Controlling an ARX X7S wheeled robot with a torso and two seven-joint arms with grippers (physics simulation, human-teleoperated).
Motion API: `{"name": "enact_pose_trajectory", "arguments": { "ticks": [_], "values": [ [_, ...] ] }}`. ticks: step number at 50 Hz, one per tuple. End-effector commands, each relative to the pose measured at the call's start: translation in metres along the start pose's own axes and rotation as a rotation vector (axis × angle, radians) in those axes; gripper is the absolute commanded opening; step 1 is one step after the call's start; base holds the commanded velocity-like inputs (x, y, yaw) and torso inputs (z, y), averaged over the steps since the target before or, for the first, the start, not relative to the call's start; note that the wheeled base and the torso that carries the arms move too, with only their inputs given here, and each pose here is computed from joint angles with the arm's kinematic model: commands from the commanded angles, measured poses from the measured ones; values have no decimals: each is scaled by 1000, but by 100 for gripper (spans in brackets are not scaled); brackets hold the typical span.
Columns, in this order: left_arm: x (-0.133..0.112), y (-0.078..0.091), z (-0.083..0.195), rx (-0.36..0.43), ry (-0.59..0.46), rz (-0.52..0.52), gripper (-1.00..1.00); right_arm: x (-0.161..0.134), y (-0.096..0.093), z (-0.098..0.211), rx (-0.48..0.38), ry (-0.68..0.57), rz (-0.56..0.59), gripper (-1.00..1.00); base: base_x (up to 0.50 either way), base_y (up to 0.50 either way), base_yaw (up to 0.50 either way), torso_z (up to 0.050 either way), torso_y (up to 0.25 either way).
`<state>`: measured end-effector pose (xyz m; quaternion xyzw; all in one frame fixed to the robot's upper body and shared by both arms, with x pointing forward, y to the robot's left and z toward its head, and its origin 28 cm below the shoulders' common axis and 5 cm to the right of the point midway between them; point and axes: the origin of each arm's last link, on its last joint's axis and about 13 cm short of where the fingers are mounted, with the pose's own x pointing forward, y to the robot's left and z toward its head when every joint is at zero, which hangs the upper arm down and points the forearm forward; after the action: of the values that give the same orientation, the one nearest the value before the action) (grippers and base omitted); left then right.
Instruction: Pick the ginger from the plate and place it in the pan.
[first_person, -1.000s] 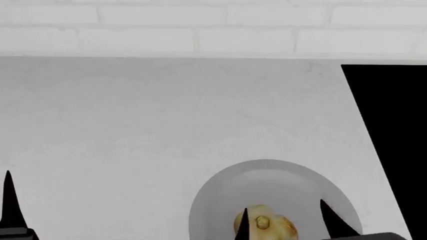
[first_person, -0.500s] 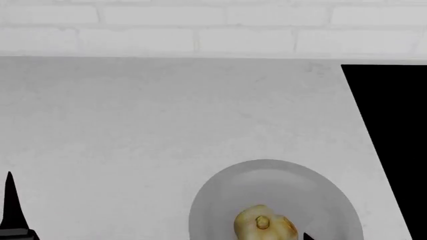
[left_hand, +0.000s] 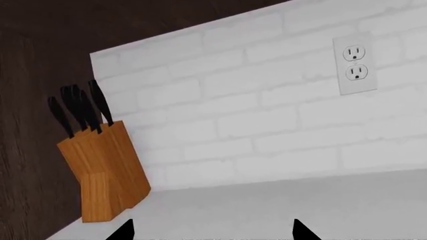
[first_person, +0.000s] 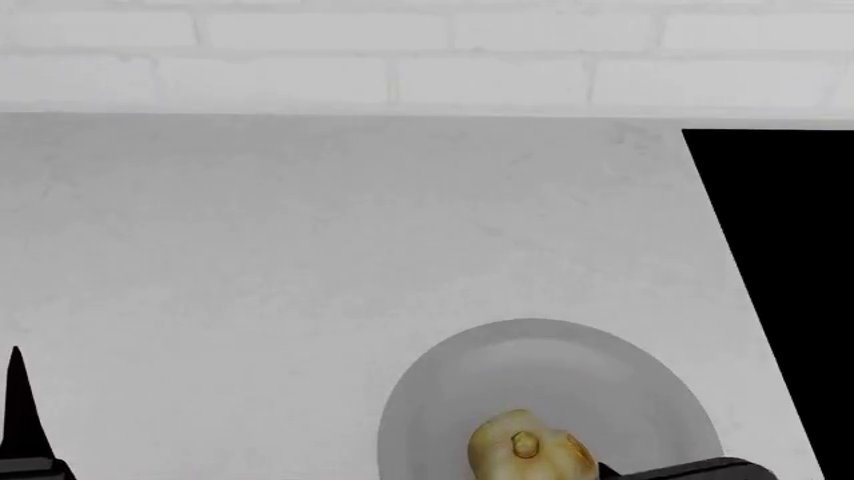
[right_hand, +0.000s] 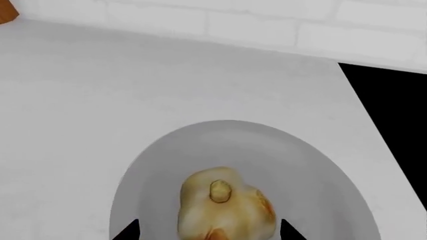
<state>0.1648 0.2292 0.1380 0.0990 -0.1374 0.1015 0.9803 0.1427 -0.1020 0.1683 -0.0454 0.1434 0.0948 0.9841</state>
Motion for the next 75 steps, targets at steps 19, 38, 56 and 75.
{"name": "enact_pose_trajectory", "arguments": {
  "ticks": [19, 38, 56, 75],
  "values": [
    [1, 1, -3, -5, 7, 2, 100, 22, -3, -2, -20, 48, -34, 100, 0, 0, 0, 0, 0],
    [0, 1, -7, -7, 18, 4, 100, 36, -6, -11, -18, 83, -43, 100, 0, 0, 0, 0, 0],
    [1, 1, -8, -6, 22, 6, 100, 43, -5, -15, -18, 100, -35, -100, 1, 0, 0, 0, 0],
    [1, 0, -9, -12, 20, 3, 100, 4, -6, 9, -39, -28, -81, -100, 0, 0, 0, 0, 0]
  ]
}}
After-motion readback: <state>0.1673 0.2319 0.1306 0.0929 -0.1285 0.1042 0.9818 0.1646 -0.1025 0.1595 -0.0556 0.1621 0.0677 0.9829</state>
